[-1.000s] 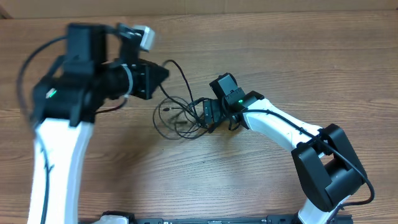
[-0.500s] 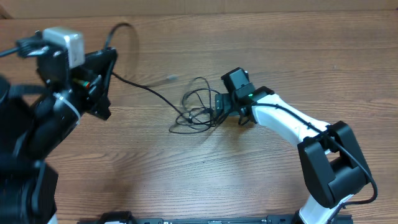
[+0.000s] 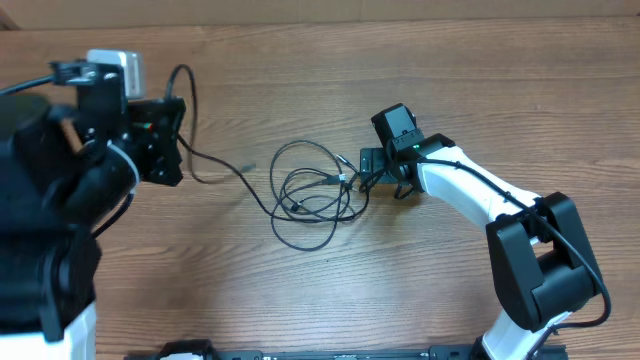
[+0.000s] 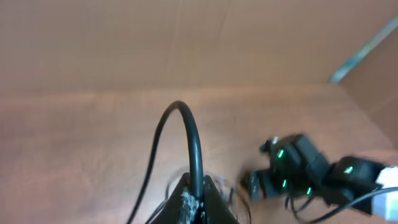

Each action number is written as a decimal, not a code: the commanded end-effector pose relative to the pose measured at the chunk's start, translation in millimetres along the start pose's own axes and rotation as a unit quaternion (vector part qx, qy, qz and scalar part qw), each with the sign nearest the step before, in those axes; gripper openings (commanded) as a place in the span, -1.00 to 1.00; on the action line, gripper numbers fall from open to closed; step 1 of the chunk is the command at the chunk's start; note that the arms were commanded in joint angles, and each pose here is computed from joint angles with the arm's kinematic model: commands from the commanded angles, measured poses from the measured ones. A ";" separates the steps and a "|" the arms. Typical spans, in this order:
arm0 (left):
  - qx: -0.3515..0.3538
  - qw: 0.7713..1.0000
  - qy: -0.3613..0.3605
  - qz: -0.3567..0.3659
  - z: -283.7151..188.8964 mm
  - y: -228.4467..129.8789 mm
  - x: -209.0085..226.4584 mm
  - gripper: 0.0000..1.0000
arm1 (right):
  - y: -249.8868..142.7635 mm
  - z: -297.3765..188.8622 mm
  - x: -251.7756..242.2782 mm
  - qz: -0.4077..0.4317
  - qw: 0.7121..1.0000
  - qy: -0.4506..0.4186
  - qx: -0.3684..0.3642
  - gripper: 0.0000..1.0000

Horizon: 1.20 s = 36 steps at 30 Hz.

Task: Untangle cables
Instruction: 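Pull the left gripper with the cable far left, stretching it out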

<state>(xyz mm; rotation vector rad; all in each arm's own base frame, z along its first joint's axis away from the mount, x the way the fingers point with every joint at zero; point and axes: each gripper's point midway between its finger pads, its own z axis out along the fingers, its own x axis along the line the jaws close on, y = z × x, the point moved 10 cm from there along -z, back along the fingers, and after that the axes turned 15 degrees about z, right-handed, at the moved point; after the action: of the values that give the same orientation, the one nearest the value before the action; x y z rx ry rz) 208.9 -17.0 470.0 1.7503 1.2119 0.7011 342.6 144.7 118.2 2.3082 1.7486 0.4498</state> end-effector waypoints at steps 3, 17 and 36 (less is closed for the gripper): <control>0.095 0.994 0.032 -0.041 28.7 -16.5 17.5 -0.92 | -4.8 3.4 -3.3 0.003 1.000 -0.005 0.009 1.00; 0.441 0.888 0.067 -0.111 131.1 -98.4 62.4 -0.91 | -4.8 3.4 -3.3 0.010 1.000 -0.005 0.009 1.00; 0.614 0.757 0.171 -0.147 221.3 -183.0 113.2 -0.92 | -12.3 8.0 -8.7 0.008 1.000 -0.014 0.019 1.00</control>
<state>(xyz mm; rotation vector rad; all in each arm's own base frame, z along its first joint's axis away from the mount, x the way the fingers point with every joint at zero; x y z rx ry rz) 348.4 25.9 205.9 2.3946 2.3398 -0.2046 335.9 141.9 110.8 2.3356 1.7413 0.4104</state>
